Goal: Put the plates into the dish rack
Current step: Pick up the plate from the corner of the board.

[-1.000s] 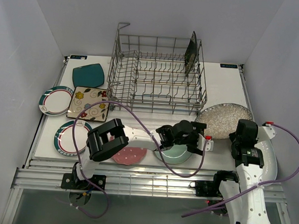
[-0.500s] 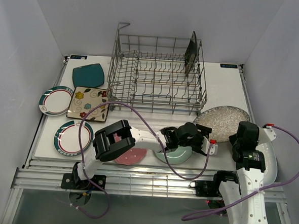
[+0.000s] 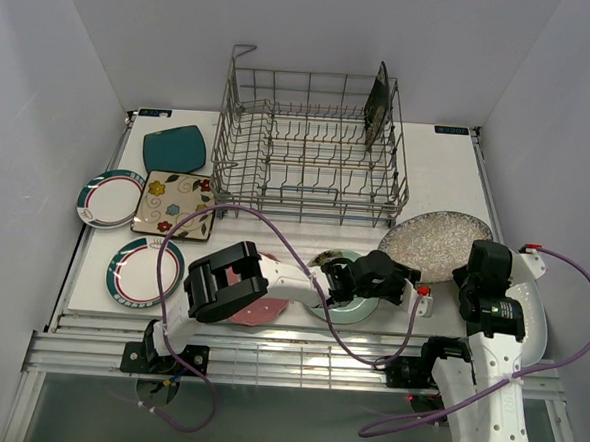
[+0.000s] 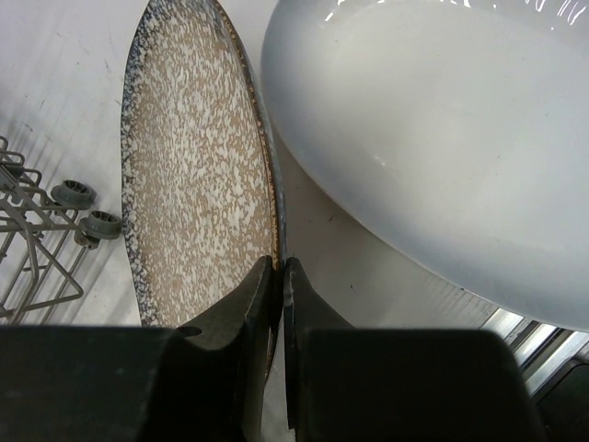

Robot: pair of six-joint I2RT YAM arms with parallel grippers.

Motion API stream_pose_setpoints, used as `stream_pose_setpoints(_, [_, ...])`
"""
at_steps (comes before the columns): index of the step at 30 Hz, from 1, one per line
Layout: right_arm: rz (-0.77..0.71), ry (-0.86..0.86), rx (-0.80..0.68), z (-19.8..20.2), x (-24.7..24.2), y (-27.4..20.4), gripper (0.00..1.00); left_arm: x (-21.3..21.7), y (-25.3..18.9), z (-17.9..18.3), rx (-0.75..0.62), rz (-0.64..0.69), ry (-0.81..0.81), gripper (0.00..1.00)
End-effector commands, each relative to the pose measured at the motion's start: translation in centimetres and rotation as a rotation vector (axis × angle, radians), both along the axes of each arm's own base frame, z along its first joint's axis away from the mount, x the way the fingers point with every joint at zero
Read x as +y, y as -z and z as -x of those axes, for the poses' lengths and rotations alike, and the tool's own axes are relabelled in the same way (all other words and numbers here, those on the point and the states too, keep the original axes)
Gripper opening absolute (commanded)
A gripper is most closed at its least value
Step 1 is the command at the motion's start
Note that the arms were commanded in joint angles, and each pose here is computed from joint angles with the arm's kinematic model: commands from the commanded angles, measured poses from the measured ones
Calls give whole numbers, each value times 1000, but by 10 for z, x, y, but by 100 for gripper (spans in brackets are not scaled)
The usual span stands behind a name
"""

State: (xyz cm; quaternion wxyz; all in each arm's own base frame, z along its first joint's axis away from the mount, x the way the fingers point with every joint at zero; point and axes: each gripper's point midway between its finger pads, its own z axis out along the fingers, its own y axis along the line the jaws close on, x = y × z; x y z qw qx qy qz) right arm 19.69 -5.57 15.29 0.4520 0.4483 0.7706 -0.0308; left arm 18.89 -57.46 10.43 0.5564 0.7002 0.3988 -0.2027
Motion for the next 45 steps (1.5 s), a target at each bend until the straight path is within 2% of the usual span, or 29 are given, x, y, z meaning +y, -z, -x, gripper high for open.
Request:
stream_pose_setpoints(1, [47, 13, -167, -19, -7, -47, 8, 1, -28, 6, -12, 50, 12, 50])
stream_pose_setpoints(6, [52, 17, -164, -20, -8, -47, 8, 1, -27, 7, -6, 49, 2, 30])
stream_pose_setpoints(11, [53, 20, -157, -20, -8, -46, 8, -2, -28, 8, -13, 52, -6, 23])
stream_pose_setpoints(15, [59, 23, -155, -19, -10, -48, 8, -6, -29, 9, -23, 56, -12, 10])
stream_pose_setpoints(16, [63, 29, -158, -18, -11, -50, 8, -7, -29, 8, -22, 56, -19, 2])
stream_pose_setpoints(17, [66, 33, -165, -18, -12, -55, 8, -9, -32, 8, -21, 66, -21, 0])
stream_pose_setpoints(31, [113, 66, -200, -10, -21, -99, 8, -20, -75, 10, -11, 172, -76, 0])
stream_pose_setpoints(45, [115, -33, -305, -23, -8, -153, 8, -23, -136, 1, -71, 289, -156, 0])
